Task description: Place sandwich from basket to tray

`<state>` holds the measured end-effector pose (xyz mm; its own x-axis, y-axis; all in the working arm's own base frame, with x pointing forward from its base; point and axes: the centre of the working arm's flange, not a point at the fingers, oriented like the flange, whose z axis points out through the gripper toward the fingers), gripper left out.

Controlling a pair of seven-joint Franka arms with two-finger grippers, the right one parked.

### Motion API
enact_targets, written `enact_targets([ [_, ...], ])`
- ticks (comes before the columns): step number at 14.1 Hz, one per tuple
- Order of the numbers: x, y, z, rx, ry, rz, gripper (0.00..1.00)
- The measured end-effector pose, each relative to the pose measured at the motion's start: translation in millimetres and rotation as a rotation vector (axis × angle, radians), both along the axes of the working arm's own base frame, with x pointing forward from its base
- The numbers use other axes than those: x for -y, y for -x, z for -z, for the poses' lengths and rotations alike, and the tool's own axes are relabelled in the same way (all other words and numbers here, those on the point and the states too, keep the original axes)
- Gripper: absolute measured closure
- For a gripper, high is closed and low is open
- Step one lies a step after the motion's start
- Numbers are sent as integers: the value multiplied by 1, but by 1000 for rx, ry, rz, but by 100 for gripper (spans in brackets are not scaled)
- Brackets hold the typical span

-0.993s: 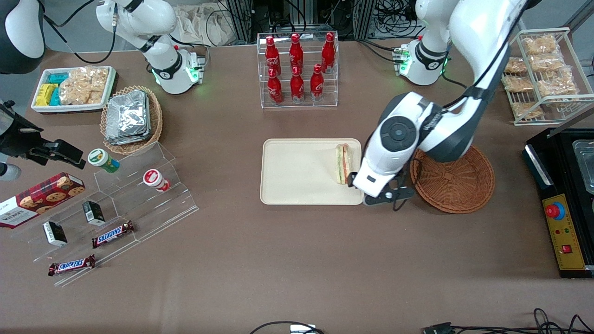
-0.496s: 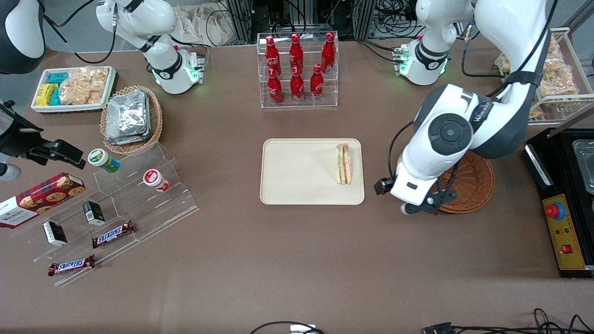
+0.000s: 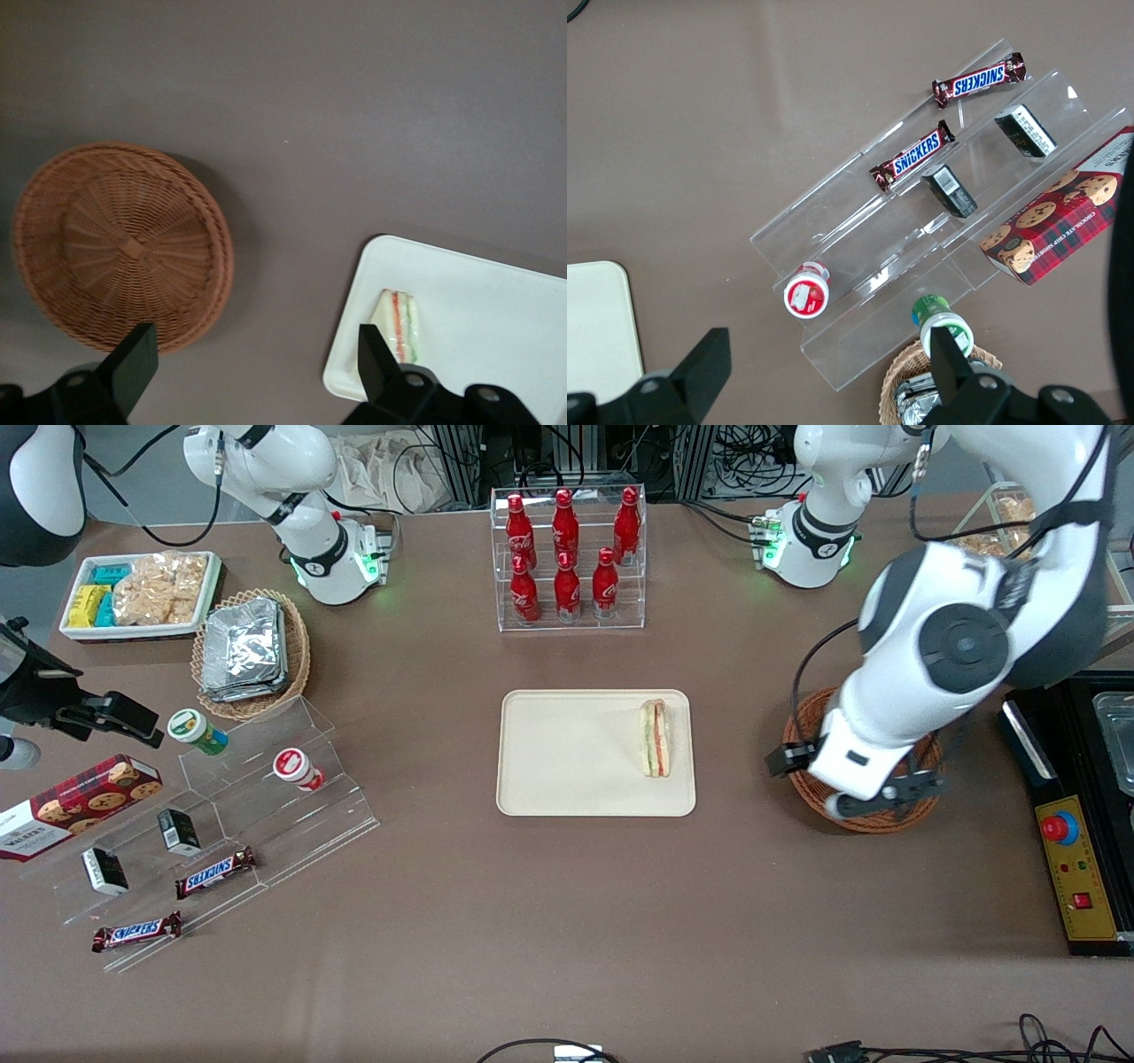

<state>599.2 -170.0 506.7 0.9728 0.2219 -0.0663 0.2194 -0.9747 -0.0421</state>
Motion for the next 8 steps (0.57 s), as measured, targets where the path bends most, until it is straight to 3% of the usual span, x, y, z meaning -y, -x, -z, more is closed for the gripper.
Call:
enact_targets([
  [8, -86, 28, -72, 0, 1, 190, 2],
])
